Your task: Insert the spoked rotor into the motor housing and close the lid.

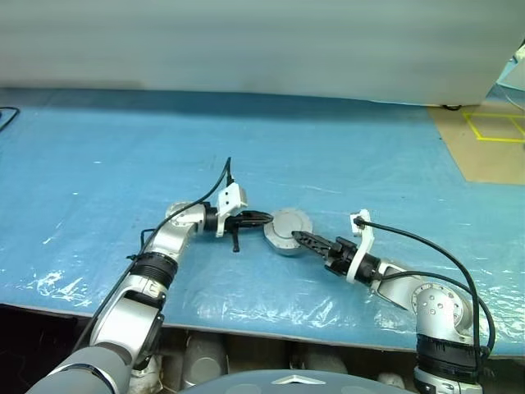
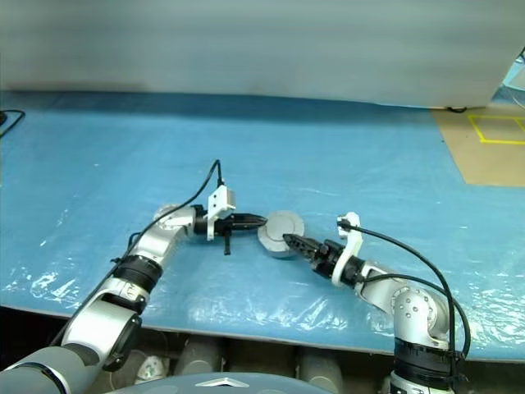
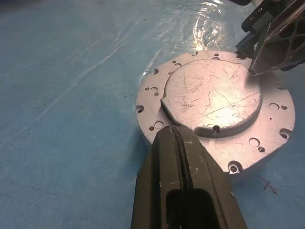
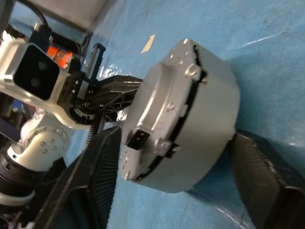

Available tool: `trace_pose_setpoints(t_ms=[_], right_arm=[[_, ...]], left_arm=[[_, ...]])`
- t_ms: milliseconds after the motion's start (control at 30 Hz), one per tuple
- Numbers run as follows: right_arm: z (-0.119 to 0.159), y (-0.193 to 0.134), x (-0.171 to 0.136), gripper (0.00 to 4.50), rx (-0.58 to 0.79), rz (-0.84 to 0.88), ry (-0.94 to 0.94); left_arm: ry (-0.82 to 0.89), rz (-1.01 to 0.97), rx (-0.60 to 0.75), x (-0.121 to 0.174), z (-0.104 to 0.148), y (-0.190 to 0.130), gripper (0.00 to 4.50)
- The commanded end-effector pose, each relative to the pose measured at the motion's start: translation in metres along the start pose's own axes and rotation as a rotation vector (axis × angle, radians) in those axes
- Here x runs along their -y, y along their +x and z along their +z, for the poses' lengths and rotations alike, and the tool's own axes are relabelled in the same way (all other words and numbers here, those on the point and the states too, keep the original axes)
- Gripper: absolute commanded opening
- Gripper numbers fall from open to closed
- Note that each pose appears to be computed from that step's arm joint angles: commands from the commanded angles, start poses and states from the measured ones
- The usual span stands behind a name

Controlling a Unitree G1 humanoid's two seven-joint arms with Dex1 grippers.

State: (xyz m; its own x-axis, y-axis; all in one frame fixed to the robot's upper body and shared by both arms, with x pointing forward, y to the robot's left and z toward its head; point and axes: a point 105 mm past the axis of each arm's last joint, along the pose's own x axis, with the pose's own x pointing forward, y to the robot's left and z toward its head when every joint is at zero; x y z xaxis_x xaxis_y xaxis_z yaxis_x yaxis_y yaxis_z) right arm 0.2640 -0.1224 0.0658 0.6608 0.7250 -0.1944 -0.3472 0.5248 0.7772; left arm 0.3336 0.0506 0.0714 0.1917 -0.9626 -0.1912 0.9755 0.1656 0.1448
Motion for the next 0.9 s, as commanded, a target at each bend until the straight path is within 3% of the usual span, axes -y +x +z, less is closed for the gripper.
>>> trace_pose_setpoints(t_ms=[33,133,200,333,467,667,800,900], right_arm=[[0.013,0.004,-0.013,2.29,0.047,0.058,0.026],[0.012,0.005,-0.011,1.45,0.034,0.04,0.026],[0.009,0.005,-0.008,1.14,0.007,0.019,0.02],[0.001,0.003,-0.006,1.13,-0.046,0.015,0.018],[0.002,0.004,-0.012,1.13,-0.037,0.055,0.036],[0.048,0.004,-0.038,1.13,0.24,0.234,0.179],[0.078,0.001,-0.045,1.13,0.403,0.29,0.264],[0.087,0.0,-0.043,1.13,0.456,0.274,0.279]], left_arm=[[-0.013,-0.008,-0.054,0.005,-0.014,0.002,0.0],[-0.011,0.011,-0.049,0.003,-0.014,0.0,0.0],[-0.009,0.021,-0.056,0.002,-0.017,-0.002,0.0],[-0.012,0.042,-0.032,0.001,-0.015,-0.001,0.0],[-0.115,0.142,0.074,-0.014,-0.002,-0.001,0.0],[-0.323,0.231,0.232,-0.031,0.014,-0.012,0.0],[-0.411,0.191,0.299,-0.025,0.021,-0.016,0.0],[-0.519,0.177,0.385,-0.024,0.03,-0.018,0.6]])
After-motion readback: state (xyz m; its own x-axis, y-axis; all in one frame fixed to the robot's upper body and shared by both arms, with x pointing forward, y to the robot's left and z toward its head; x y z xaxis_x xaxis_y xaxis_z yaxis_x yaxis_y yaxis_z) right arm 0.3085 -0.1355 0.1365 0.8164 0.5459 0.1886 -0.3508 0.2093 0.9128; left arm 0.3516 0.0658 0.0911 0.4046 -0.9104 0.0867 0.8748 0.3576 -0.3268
